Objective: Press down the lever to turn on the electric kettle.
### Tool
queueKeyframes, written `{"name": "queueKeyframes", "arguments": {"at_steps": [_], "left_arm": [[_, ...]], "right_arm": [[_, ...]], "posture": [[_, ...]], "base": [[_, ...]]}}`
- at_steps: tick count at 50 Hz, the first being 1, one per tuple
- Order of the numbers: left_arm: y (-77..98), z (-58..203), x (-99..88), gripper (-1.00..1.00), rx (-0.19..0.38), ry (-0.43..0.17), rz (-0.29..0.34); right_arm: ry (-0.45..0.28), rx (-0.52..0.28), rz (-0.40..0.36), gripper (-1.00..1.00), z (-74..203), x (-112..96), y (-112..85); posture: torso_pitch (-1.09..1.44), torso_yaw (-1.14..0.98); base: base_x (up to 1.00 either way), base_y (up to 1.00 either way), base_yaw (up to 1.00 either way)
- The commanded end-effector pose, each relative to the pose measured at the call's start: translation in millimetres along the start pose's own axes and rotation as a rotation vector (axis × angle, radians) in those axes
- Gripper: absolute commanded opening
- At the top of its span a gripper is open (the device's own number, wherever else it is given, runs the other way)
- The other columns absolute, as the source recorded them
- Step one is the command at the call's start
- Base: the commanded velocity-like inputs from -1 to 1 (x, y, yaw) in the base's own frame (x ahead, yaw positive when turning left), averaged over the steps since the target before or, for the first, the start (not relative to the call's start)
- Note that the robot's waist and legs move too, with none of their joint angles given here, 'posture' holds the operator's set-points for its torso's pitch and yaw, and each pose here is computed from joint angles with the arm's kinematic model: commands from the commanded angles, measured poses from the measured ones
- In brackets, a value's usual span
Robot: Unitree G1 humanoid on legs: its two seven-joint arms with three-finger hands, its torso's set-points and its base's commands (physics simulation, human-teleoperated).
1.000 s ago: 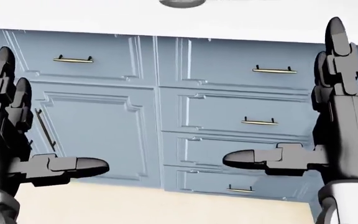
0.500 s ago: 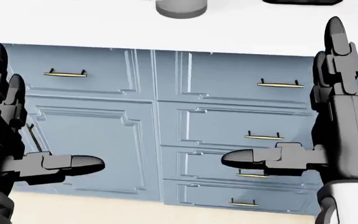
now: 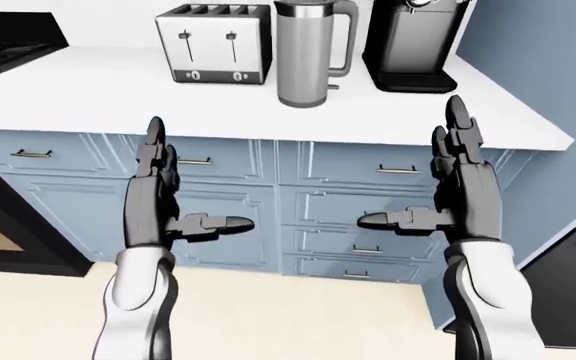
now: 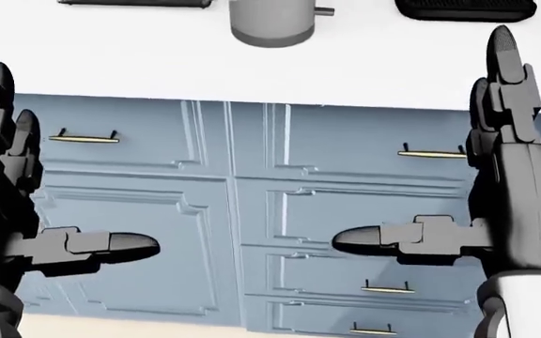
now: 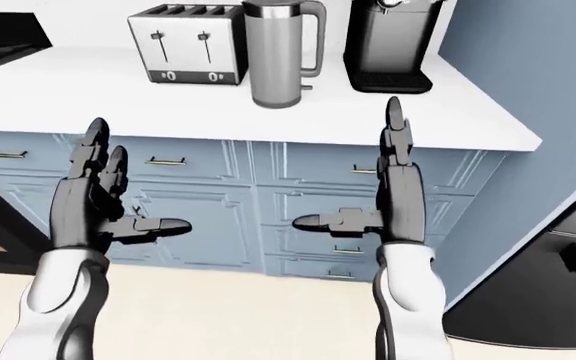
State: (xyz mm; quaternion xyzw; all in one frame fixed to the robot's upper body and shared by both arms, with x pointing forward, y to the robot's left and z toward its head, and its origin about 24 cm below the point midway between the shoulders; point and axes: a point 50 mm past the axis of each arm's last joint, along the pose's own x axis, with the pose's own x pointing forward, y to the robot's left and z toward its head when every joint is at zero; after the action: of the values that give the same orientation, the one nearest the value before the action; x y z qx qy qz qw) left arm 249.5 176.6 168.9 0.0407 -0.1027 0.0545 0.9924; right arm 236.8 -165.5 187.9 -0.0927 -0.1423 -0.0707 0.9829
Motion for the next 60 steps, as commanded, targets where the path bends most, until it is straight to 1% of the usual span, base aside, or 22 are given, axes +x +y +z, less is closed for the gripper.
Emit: {"name": "queueKeyframes", "arguments": {"at_steps": [1, 10, 12, 28, 60], "left_arm": [[-2.3, 12.4, 0.2, 1.00, -0.006, -0.071, -0.011], [-2.1, 12.5, -1.2, 1.00, -0.002, -0.073, -0.012], [-3.8, 10.9, -1.4, 1.00, 0.009, -0.073, -0.017], [-2.9, 11.5, -2.1, 1.00, 0.008, -0.075, -0.018], [-1.4, 14.5, -3.1, 1.00, 0.011, -0.081, -0.012]], "right_arm": [[-0.055, -0.008, -0.019, 1.00, 9.1, 0.3, -3.3], [-0.057, -0.012, -0.013, 1.00, 9.3, -0.3, -1.3], [-0.058, -0.010, -0.012, 1.00, 9.8, -0.8, -0.5], [-0.064, -0.026, -0.005, 1.00, 11.2, -1.0, 0.4], [-0.067, -0.025, 0.007, 1.00, 12.1, -1.0, 2.9]], "posture": [[0.00, 0.00], [0.00, 0.00], [0.00, 0.00], [0.00, 0.00], [0.00, 0.00]], "base": [[0.11, 0.00, 0.00], [0.12, 0.00, 0.00], [0.12, 0.00, 0.00], [0.12, 0.00, 0.00], [0.12, 0.00, 0.00]]}}
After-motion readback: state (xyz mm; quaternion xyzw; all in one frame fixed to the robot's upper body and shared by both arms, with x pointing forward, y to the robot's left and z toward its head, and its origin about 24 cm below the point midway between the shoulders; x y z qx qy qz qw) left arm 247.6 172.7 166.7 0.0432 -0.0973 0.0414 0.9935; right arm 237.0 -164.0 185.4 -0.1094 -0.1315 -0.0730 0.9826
